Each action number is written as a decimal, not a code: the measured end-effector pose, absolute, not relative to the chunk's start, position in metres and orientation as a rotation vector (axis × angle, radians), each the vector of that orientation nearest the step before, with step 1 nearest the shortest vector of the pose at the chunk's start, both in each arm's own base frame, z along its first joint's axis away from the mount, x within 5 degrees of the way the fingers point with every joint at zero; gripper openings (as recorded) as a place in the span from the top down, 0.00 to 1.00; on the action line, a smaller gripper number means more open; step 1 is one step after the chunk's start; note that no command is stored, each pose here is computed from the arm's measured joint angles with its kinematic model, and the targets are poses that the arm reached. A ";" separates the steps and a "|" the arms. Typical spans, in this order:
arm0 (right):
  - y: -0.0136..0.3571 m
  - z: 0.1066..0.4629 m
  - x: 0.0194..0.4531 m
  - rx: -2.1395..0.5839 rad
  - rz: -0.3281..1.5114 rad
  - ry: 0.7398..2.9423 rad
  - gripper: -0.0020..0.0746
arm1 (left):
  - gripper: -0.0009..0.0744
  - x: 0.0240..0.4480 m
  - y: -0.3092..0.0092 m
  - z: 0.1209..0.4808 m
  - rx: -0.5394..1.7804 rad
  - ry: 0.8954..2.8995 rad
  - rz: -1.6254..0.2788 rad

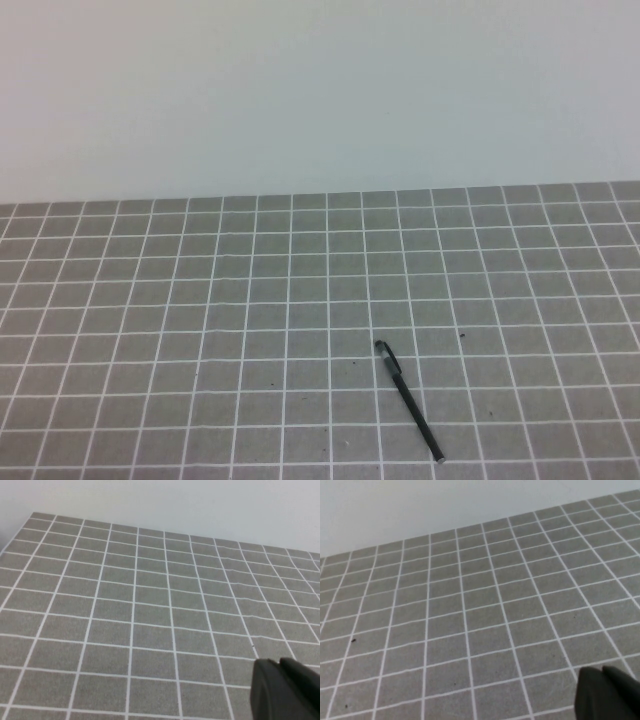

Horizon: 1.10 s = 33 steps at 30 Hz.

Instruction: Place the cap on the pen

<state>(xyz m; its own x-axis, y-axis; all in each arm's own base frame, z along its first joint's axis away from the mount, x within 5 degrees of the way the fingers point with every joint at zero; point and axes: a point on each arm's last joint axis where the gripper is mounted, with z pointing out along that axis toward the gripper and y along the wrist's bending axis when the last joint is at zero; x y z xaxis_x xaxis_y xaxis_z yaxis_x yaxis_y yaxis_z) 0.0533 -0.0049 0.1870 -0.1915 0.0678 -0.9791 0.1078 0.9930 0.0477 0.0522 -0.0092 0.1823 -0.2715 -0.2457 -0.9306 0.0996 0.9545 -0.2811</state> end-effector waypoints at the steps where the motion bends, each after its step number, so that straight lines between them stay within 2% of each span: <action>1: -0.005 0.187 0.053 0.140 -0.033 1.764 0.98 | 0.99 0.052 -0.009 0.182 -0.108 1.817 -0.332; 9: -0.004 0.187 0.053 0.166 0.013 1.761 0.98 | 0.99 0.052 -0.009 0.182 -0.108 1.817 -0.332; 33: -0.004 0.187 0.054 0.161 -0.005 1.762 0.98 | 0.99 0.052 -0.009 0.182 -0.108 1.816 -0.332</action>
<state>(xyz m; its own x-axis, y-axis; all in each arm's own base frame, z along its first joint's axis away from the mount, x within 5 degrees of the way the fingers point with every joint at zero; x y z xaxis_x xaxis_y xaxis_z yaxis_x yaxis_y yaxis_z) 0.0535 -0.0043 0.1871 -0.1869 0.1057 -0.9767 0.1114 0.9901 0.0859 0.0524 -0.0092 0.1824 -0.2710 -0.2457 -0.9307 0.0998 0.9545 -0.2811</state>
